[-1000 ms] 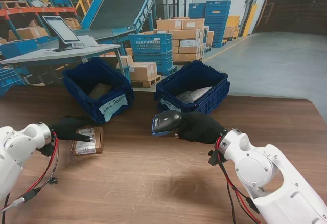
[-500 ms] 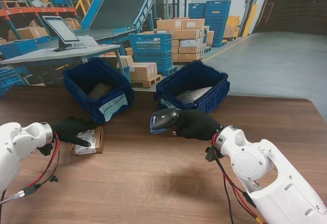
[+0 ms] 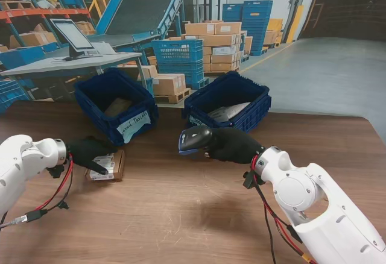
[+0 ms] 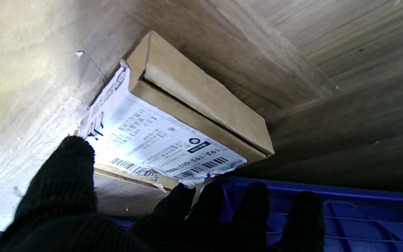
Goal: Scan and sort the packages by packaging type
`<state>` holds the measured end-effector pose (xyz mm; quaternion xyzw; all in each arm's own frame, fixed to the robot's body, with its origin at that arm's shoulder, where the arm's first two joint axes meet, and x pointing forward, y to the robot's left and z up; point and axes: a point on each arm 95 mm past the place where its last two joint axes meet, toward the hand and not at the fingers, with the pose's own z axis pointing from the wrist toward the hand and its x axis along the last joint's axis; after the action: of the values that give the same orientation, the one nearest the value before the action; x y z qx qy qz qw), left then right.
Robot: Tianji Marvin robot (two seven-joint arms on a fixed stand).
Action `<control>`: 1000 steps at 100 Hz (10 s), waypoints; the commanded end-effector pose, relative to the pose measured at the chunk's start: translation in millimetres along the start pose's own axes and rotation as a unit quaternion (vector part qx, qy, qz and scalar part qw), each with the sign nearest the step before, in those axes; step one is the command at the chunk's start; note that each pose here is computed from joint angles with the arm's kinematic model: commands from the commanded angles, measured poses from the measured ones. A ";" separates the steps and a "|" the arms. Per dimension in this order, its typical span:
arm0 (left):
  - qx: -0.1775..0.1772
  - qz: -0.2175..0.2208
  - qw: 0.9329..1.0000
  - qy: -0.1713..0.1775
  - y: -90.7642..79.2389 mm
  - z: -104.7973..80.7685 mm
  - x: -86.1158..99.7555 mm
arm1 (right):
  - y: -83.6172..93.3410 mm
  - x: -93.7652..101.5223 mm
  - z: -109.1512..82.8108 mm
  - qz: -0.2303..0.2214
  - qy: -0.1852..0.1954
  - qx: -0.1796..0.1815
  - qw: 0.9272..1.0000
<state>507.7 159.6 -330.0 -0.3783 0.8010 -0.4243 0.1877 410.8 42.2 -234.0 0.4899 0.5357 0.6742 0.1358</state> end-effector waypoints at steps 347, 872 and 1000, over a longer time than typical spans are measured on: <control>-0.003 0.012 1.000 -0.029 -10.5 22.3 17.9 | 2.6 6.6 1.2 0.007 0.006 0.007 1.000; 0.022 -0.004 0.999 -0.028 -12.6 60.4 22.5 | 4.2 0.4 0.3 0.024 0.004 0.014 1.000; 0.118 -0.077 0.990 -0.025 -87.4 -1.3 146.0 | -0.4 13.8 -36.6 0.026 0.018 -0.038 0.999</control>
<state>458.5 29.7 -251.4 -0.4279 0.7002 -0.5203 0.2363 379.8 26.5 -224.2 0.4875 0.4968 0.7050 0.1362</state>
